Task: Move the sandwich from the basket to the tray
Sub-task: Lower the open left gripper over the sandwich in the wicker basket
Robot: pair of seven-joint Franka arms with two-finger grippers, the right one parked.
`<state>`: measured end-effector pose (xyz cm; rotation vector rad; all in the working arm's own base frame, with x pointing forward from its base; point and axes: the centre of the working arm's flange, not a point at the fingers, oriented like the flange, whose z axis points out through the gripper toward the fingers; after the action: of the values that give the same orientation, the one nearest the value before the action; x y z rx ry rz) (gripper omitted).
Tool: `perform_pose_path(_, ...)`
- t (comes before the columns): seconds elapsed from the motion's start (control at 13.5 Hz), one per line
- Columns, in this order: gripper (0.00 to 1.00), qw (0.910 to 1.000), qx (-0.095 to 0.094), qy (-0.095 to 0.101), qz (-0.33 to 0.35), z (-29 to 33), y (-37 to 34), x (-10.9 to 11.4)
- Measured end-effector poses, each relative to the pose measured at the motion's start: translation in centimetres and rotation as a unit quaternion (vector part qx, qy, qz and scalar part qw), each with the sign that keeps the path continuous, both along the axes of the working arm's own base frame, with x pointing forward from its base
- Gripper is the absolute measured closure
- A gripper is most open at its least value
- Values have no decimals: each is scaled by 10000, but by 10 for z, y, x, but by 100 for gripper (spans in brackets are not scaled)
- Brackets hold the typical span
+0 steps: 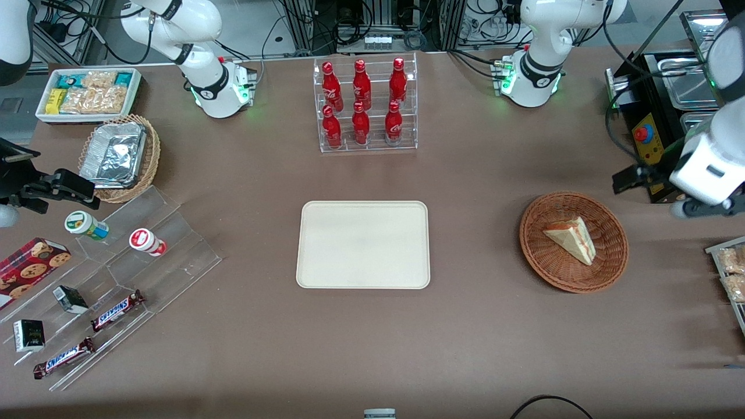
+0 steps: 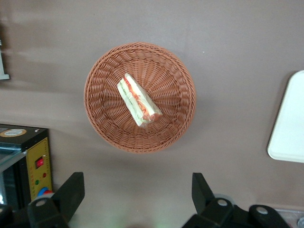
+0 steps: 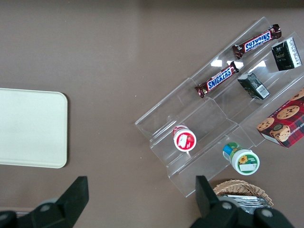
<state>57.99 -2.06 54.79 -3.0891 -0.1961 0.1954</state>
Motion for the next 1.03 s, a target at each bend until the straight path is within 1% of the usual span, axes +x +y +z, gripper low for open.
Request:
perform_pose_path(0.15, 0, 9991, 48, 95, 420, -31, 12, 7)
perform_pose_path(0.3, 0, 9982, 63, 142, 582, -56, 18, 14)
perform_pose_path(0.52, 0, 9967, 74, 46, 807, -99, 26, 18)
perform_pose_path(0.66, 0, 9901, 143, 51, 1396, -127, 35, 13)
perform_pose_path(0.74, 0, 9865, 166, 3, 1629, -140, 36, 11)
perform_pose_path(0.89, 0, 9822, 179, -87, 1867, -164, 35, 6)
perform_pose_path(1.03, 0, 9788, 190, -124, 2036, -186, 35, -1)
